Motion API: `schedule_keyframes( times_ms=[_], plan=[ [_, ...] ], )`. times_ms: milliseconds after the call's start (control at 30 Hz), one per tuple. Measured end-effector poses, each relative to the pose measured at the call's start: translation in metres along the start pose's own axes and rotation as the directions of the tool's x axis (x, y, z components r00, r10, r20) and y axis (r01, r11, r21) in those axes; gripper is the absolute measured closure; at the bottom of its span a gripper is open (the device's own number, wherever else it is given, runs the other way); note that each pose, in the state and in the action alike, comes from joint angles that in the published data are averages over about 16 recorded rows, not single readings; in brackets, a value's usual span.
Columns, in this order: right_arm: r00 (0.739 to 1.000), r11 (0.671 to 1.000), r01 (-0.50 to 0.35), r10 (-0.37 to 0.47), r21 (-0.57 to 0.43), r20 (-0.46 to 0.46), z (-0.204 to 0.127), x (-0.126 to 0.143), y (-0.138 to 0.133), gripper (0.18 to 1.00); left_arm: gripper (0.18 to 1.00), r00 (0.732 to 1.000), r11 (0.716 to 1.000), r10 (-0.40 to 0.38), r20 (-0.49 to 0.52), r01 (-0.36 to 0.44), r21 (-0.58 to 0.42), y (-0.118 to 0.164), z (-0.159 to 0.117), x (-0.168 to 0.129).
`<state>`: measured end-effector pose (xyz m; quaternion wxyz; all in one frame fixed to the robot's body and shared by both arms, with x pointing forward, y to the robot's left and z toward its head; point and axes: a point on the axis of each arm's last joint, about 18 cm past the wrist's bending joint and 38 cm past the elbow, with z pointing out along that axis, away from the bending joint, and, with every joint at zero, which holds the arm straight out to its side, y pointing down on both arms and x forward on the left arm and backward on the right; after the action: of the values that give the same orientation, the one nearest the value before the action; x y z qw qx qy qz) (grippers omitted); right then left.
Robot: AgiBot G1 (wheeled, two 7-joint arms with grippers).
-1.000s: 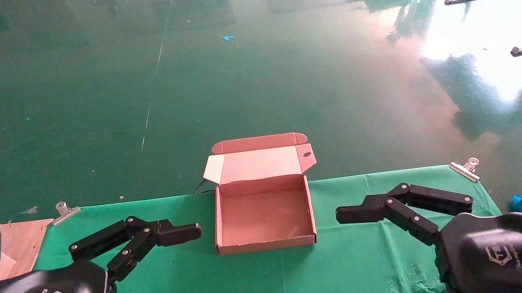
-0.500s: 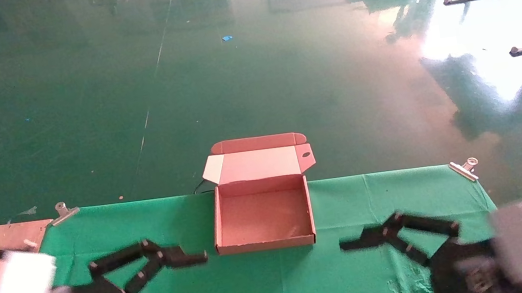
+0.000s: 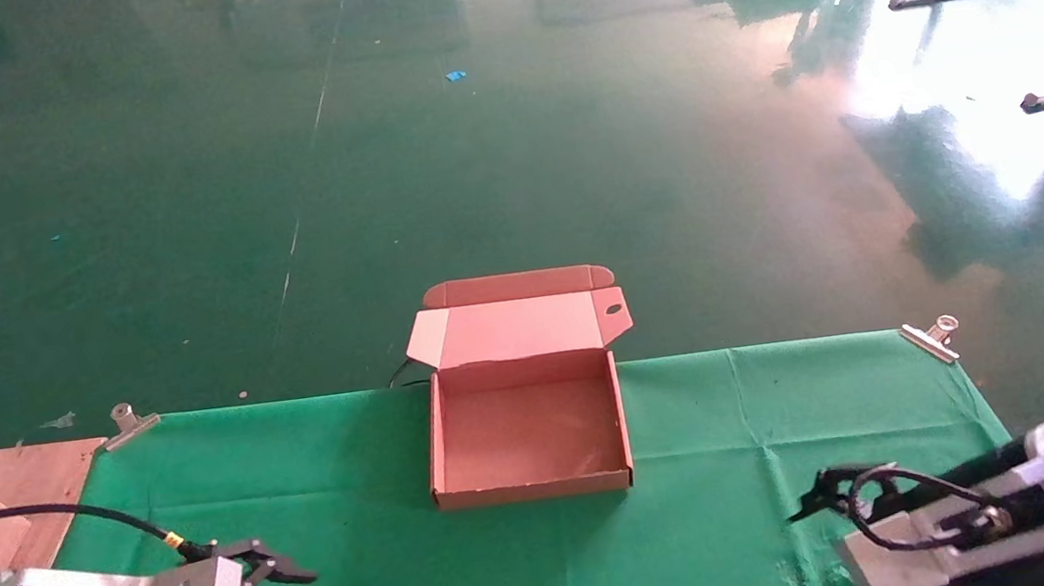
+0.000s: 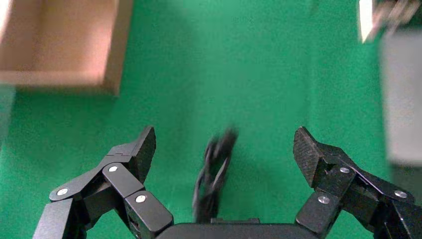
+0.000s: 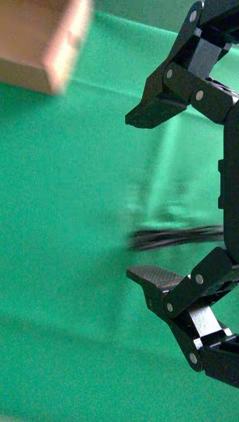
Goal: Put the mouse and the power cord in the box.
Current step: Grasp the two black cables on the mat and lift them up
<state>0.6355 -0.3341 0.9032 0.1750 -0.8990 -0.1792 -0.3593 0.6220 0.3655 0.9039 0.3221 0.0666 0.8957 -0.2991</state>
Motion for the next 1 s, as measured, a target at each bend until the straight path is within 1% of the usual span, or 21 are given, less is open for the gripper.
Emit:
schedule_keyframes(
  times_ms=[167,267,367,633,1000],
  plan=[
    [0.996,0.988,0.084,-0.079,-0.131,0.042,0.022,0.01,0.024,0.178,0.184,0.998,0.99,0.056,-0.027,-0.059,-0.13,0.02,0.016,-0.014],
    [0.992,0.977,0.116,-0.106,-0.176,0.064,0.034,0.013,0.034,0.178,0.184,0.995,0.978,0.085,-0.05,-0.093,-0.186,0.028,0.027,-0.017],
    [0.989,0.969,0.138,-0.123,-0.203,0.084,0.045,0.012,0.042,0.178,0.184,0.992,0.968,0.105,-0.068,-0.118,-0.222,0.034,0.037,-0.019],
    [0.985,0.965,0.144,-0.119,-0.221,0.122,0.065,0.002,0.057,0.178,0.184,0.989,0.956,0.121,-0.089,-0.14,-0.259,0.044,0.058,-0.016],
    [0.988,0.97,0.116,-0.092,-0.211,0.123,0.072,-0.009,0.067,0.178,0.184,0.993,0.958,0.107,-0.052,-0.117,-0.263,0.053,0.068,-0.014]
  ],
)
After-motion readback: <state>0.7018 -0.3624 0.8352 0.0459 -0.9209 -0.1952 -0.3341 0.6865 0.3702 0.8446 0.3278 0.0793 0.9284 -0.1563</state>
